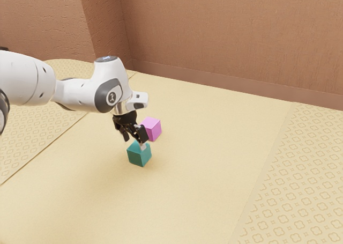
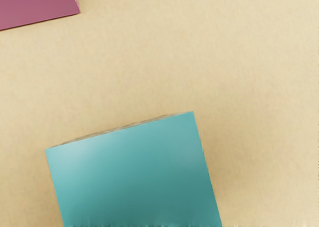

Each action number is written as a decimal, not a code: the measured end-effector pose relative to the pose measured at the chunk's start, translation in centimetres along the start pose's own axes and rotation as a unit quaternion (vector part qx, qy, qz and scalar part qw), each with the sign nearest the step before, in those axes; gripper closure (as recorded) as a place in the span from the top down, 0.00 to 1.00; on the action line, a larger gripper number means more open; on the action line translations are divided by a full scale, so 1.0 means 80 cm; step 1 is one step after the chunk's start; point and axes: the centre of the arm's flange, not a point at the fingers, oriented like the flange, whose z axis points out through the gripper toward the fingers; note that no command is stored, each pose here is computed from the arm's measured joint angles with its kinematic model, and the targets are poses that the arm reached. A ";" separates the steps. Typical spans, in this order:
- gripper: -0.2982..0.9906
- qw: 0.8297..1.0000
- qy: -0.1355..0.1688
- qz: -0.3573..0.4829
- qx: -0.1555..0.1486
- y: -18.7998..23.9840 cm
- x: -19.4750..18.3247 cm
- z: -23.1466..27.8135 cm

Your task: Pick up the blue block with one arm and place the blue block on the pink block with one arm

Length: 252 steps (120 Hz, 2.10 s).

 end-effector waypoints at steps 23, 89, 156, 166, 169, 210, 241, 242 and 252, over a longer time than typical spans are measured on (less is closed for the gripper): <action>0.77 1.000 -0.010 -0.023 -0.005 0.001 0.000 -0.001; 0.77 0.999 -0.025 -0.018 0.007 -0.005 0.014 0.015; 0.77 0.999 -0.038 -0.008 -0.002 -0.009 0.023 0.050; 0.77 0.999 -0.039 -0.010 -0.003 -0.009 0.023 0.051; 0.77 0.999 -0.039 -0.011 -0.003 -0.008 0.023 0.050; 0.77 0.999 -0.044 -0.027 -0.004 -0.008 0.020 0.056; 0.77 0.998 -0.053 -0.036 -0.007 -0.010 0.019 0.075; 0.77 0.998 -0.053 -0.037 -0.007 -0.010 0.019 0.075; 0.77 0.998 -0.053 -0.039 -0.007 -0.010 0.019 0.075</action>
